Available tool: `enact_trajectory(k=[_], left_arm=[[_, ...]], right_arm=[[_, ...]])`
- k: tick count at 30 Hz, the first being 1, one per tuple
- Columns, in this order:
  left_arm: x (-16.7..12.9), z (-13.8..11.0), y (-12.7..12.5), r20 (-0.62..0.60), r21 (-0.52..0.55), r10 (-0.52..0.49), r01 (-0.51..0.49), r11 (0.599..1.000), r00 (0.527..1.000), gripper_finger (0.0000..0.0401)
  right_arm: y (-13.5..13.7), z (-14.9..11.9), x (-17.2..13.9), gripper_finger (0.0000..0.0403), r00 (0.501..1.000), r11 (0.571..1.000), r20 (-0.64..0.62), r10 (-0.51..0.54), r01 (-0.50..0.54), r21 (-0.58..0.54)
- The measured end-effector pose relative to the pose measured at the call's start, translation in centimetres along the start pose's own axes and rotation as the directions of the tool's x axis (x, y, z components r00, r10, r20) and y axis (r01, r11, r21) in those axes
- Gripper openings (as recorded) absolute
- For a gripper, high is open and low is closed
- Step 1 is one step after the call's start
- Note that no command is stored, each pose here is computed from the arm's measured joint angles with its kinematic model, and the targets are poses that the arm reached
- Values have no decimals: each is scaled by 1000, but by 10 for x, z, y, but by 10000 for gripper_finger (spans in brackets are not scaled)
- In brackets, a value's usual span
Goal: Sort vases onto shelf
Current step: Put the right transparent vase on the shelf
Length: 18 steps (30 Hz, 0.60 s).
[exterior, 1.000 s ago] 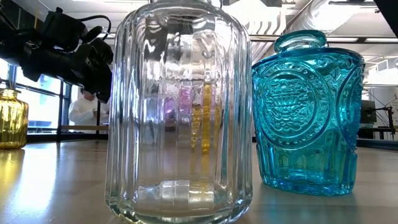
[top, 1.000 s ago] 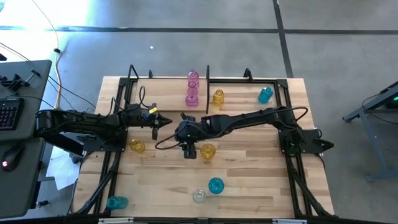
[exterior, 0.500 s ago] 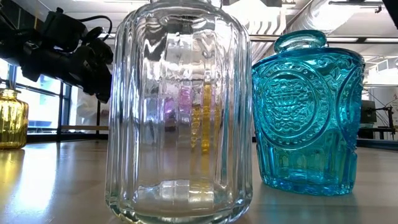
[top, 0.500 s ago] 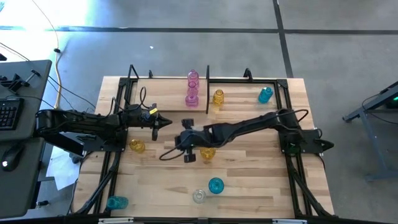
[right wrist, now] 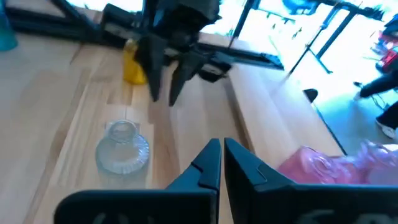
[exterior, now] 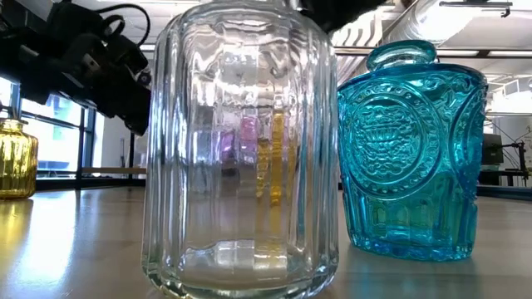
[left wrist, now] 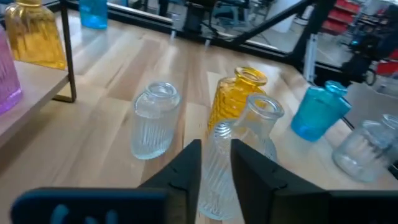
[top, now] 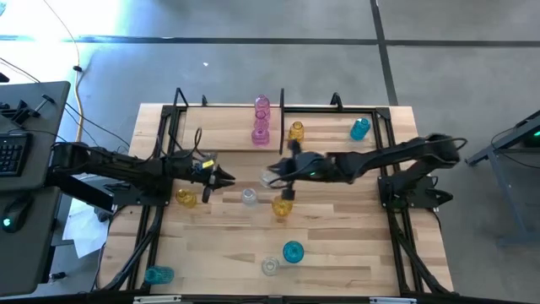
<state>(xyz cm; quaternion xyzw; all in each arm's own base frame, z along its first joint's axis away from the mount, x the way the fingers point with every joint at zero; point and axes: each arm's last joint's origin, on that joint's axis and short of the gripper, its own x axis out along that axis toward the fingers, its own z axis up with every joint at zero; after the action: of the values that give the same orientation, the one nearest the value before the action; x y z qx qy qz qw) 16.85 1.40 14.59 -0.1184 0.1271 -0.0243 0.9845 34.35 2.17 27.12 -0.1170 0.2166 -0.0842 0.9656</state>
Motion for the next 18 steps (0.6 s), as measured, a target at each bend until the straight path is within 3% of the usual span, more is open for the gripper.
enact_trajectory(k=[5,11,18], left_arm=[[4,3,-13,26,8,47,-47,999,999,139],[8,13,-25,58,-19,47,-46,999,997,199],[17,10,-31,14,-9,42,-42,999,999,229]], right_arm=[[-16,-24,-24,0,994,998,95,-47,42,48],[-21,-42,-38,0,991,997,117,-60,53,63],[-21,-47,-38,0,992,997,109,-60,54,58]])
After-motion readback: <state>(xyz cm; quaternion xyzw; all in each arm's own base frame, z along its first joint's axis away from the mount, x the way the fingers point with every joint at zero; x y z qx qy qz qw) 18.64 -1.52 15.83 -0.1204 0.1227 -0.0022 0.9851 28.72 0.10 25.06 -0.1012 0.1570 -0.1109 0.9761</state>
